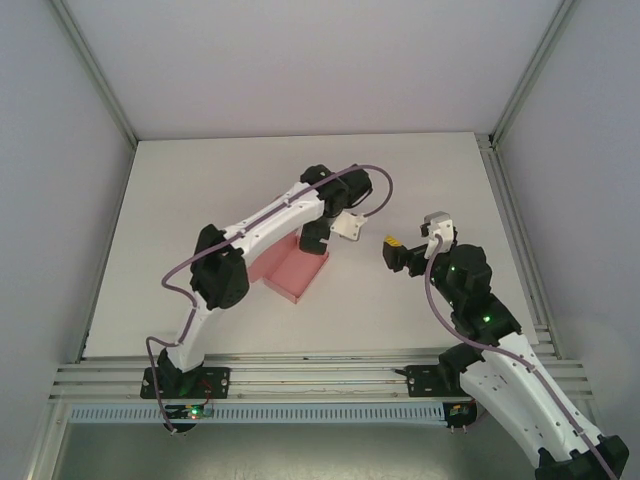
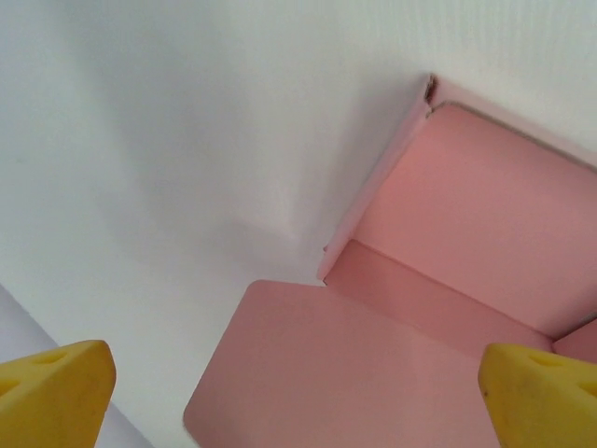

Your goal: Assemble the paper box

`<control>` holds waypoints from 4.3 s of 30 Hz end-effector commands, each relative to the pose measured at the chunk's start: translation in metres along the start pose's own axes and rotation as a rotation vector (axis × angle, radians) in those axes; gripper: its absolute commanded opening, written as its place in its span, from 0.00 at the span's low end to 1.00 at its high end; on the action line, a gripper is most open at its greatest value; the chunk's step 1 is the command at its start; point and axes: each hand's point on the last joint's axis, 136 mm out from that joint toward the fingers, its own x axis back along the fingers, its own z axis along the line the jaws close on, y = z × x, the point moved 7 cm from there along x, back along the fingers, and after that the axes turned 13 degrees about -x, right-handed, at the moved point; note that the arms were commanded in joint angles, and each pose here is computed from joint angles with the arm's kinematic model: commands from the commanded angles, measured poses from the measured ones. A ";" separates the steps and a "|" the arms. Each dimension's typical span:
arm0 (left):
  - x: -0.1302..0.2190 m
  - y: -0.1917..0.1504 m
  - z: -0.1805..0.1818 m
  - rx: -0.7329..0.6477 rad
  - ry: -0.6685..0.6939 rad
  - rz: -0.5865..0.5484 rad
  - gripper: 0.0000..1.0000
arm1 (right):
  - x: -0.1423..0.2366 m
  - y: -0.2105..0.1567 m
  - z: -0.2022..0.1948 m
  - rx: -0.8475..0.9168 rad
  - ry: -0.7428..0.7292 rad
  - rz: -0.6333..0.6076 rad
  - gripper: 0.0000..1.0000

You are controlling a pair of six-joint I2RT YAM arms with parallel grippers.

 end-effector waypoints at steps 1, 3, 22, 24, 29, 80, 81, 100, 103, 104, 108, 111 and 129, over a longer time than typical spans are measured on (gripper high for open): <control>0.065 -0.002 0.013 0.172 0.147 -0.248 1.00 | -0.007 0.001 0.007 -0.018 0.063 0.052 0.98; 0.090 -0.009 0.020 0.298 0.232 -0.344 1.00 | -0.014 0.000 0.012 -0.019 0.100 0.096 0.98; 0.057 -0.225 -0.136 2.068 0.557 -0.374 1.00 | -0.210 -0.017 0.110 0.435 0.837 0.767 0.98; 0.055 -0.226 -0.148 2.086 0.581 -0.392 1.00 | -0.232 -0.017 0.115 0.446 0.911 0.781 0.98; 0.053 -0.226 -0.156 2.076 0.553 -0.362 1.00 | -0.258 -0.021 0.132 0.512 1.127 0.788 0.96; -0.040 -0.142 -0.054 1.048 -0.013 -0.878 0.17 | -0.211 -0.026 0.024 0.332 0.769 0.753 0.04; -0.039 -0.142 -0.055 1.054 -0.020 -0.880 0.12 | -0.212 -0.026 0.023 0.332 0.751 0.755 0.06; -0.026 -0.142 -0.044 1.223 0.069 -0.766 0.00 | -0.213 -0.019 0.030 0.330 0.435 0.789 0.00; -0.021 -0.143 -0.032 1.376 0.120 -0.729 0.00 | -0.217 -0.015 0.040 0.230 0.295 0.733 0.00; -0.020 -0.145 -0.027 1.452 0.150 -0.693 0.00 | -0.219 -0.011 0.041 0.204 0.208 0.684 0.00; -0.027 -0.135 -0.012 1.652 0.139 -0.740 0.00 | -0.217 0.006 0.048 -0.023 0.036 0.386 0.00; -0.023 -0.125 -0.004 1.693 0.213 -0.773 0.00 | -0.218 0.011 0.048 -0.197 -0.035 0.228 0.00; -0.057 -0.093 0.042 1.795 0.319 -0.928 0.04 | -0.242 -0.049 0.066 -0.128 0.068 0.127 0.00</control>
